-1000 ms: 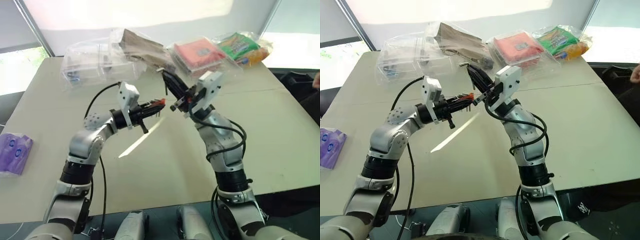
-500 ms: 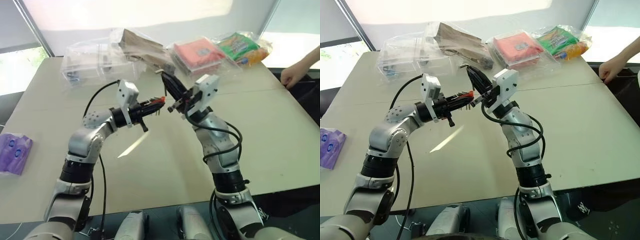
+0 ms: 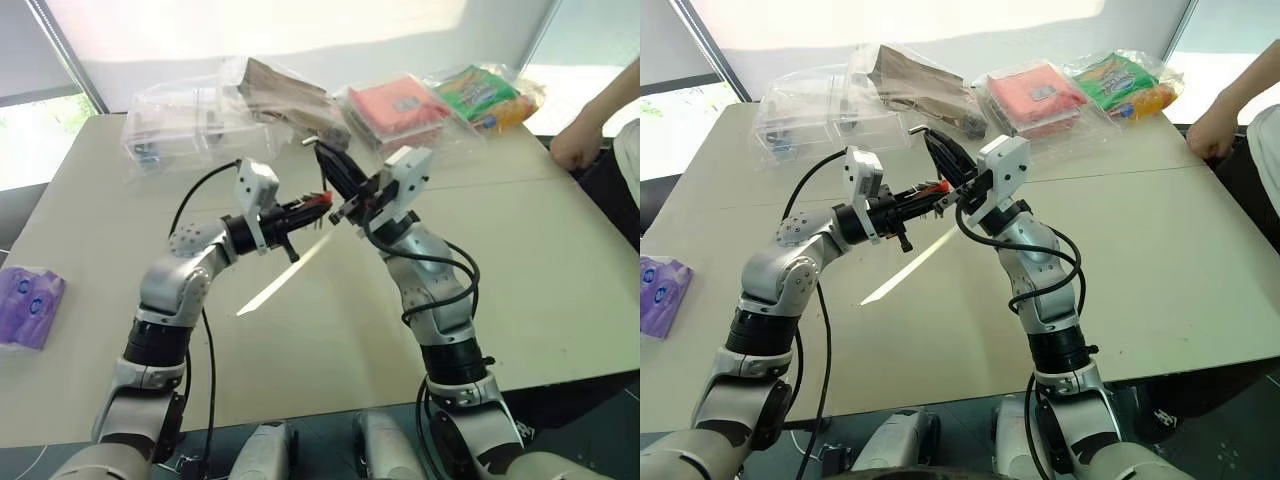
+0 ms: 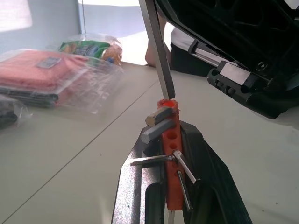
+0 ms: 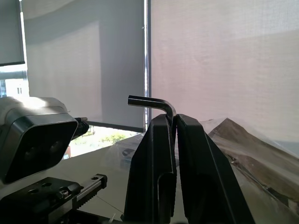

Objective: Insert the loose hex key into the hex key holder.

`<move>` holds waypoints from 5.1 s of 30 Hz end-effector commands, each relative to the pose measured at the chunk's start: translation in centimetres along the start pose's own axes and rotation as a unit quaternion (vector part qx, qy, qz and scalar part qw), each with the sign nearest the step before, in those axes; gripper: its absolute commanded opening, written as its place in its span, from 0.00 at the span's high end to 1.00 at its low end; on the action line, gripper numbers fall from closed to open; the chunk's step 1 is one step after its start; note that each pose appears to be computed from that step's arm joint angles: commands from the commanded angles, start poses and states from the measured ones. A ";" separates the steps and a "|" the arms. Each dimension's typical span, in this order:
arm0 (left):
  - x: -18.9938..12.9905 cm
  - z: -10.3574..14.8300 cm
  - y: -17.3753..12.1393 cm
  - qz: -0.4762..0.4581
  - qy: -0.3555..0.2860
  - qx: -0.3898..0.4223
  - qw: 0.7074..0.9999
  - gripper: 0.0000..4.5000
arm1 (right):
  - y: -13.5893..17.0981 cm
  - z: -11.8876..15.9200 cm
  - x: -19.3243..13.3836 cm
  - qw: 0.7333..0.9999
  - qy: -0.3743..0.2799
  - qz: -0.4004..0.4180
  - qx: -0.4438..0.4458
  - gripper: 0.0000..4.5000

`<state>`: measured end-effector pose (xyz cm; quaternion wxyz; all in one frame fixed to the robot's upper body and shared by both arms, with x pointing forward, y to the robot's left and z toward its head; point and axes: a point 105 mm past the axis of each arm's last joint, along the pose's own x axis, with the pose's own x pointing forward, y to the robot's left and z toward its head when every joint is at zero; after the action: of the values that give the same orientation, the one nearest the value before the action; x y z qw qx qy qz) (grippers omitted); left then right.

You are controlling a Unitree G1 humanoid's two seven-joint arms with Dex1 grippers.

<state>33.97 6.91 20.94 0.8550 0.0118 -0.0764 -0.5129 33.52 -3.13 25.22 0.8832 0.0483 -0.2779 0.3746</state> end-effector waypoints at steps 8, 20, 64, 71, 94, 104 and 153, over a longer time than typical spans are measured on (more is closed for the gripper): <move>-0.2 1.6 -0.2 -0.005 -0.028 0.015 0.999 1.00 | 0.0 1.0 0.1 1.000 -0.022 0.000 -0.014 1.00; -0.4 1.7 0.0 -0.002 -0.034 0.010 0.999 1.00 | -0.3 0.7 -0.1 1.000 -0.018 -0.004 -0.020 1.00; -0.4 2.9 0.0 -0.002 -0.059 -0.024 0.998 1.00 | -0.6 0.9 -0.1 0.999 -0.023 -0.016 -0.025 1.00; -0.4 3.1 0.2 0.000 -0.061 -0.022 0.998 1.00 | -0.8 0.8 -0.3 0.999 -0.017 -0.022 -0.024 1.00; -0.5 2.6 0.0 -0.004 -0.046 0.020 0.999 1.00 | -3.0 0.0 -3.6 0.997 0.030 -0.050 -0.045 0.01; -0.7 0.8 0.1 0.000 -0.020 0.013 1.000 1.00 | -5.0 1.3 -9.3 0.991 0.096 -0.074 -0.060 0.01; 3.1 -8.1 -0.5 -0.059 0.183 -0.007 0.981 0.00 | -7.2 1.1 -13.5 0.962 0.231 -0.023 -0.146 0.00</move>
<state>37.10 4.32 11.85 0.8479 0.0720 0.1126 -0.5131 30.63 -17.31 19.08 0.9383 -0.1460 -0.1035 0.2960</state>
